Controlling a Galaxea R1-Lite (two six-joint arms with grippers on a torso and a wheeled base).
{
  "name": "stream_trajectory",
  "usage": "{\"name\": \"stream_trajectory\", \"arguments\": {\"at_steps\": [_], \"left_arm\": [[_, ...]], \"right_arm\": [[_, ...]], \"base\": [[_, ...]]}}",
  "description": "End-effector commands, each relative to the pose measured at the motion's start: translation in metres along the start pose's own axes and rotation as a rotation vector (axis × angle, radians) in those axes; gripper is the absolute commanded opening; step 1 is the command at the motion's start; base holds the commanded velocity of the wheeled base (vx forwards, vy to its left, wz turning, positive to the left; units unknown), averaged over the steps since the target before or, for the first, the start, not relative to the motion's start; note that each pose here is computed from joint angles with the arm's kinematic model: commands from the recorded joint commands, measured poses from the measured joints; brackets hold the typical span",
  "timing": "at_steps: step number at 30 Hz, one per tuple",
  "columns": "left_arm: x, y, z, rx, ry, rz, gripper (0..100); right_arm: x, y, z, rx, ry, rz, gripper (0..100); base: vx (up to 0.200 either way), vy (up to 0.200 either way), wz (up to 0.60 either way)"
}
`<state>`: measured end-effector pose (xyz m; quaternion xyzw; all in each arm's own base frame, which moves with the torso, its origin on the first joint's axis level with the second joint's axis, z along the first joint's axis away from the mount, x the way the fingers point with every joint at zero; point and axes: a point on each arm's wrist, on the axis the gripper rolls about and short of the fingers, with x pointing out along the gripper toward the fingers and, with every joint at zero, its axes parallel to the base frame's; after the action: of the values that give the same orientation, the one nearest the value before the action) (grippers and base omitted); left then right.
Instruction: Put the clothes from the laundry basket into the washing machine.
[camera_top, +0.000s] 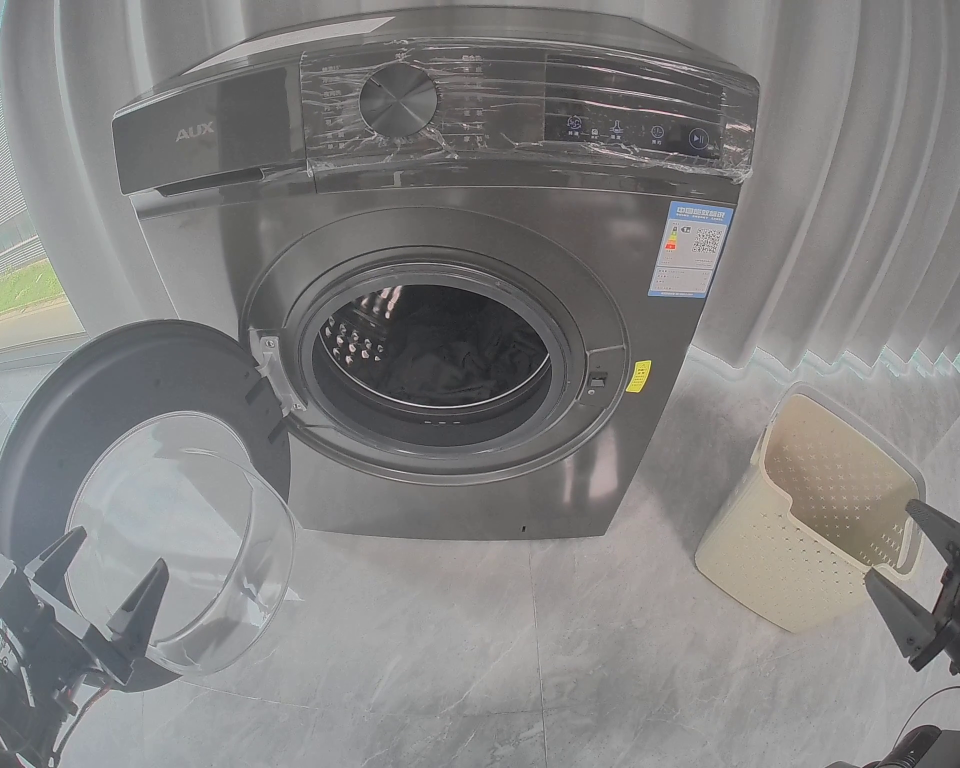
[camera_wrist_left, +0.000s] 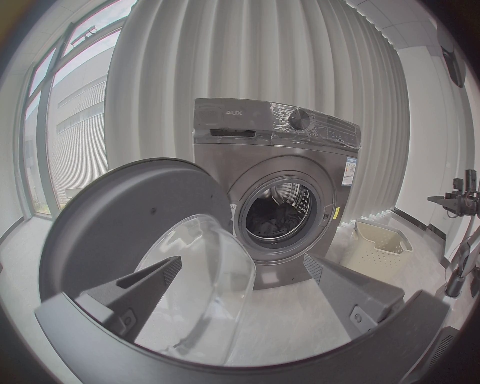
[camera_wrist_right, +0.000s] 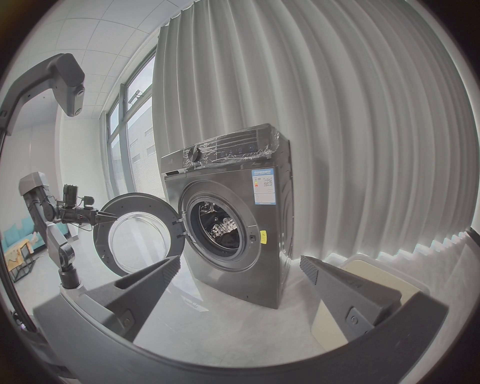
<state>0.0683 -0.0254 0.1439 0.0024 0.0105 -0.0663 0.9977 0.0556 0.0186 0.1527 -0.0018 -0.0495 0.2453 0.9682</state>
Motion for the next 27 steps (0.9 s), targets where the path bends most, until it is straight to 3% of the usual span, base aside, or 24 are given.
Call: {"name": "stream_trajectory", "arguments": {"at_steps": [1, 6, 11, 15, 16, 20, 23, 25, 27], "left_arm": [[-0.031, 0.014, -0.008, -0.039, -0.065, 0.089, 100], [-0.045, 0.019, -0.012, -0.038, -0.1, 0.156, 100], [-0.053, 0.021, -0.018, -0.044, -0.092, 0.179, 100], [-0.058, 0.021, -0.023, -0.062, -0.085, 0.195, 100], [-0.061, 0.022, -0.026, -0.065, -0.086, 0.21, 100], [-0.071, 0.022, -0.039, -0.046, -0.047, 0.207, 100], [-0.082, 0.02, -0.053, -0.036, -0.042, 0.184, 100], [-0.086, 0.018, -0.062, -0.03, -0.009, 0.156, 100], [-0.085, 0.019, -0.062, -0.04, 0.008, 0.177, 100]], "right_arm": [[-0.043, 0.011, -0.006, -0.061, -0.118, -0.088, 100], [-0.06, 0.018, -0.017, -0.078, -0.134, -0.138, 100], [-0.073, 0.024, -0.022, -0.152, -0.186, -0.184, 100], [-0.08, 0.029, -0.04, -0.125, -0.124, -0.16, 100], [-0.082, 0.03, -0.049, -0.105, -0.074, -0.15, 100], [-0.082, 0.03, -0.06, -0.061, 0.023, -0.151, 100], [-0.082, 0.028, -0.061, -0.051, 0.031, -0.228, 100], [-0.083, 0.026, -0.061, -0.057, 0.036, -0.329, 100], [-0.084, 0.023, -0.064, -0.056, 0.061, -0.451, 100]], "base": [[-0.2, 0.0, 0.0], [-0.12, 0.0, 0.0], [0.0, 0.0, 0.0], [-0.1, 0.0, 0.0], [-0.2, 0.0, 0.0], [-0.15, 0.0, 0.0], [0.0, 0.0, 0.0], [0.0, 0.0, 0.0], [0.0, 0.0, 0.0]]}}
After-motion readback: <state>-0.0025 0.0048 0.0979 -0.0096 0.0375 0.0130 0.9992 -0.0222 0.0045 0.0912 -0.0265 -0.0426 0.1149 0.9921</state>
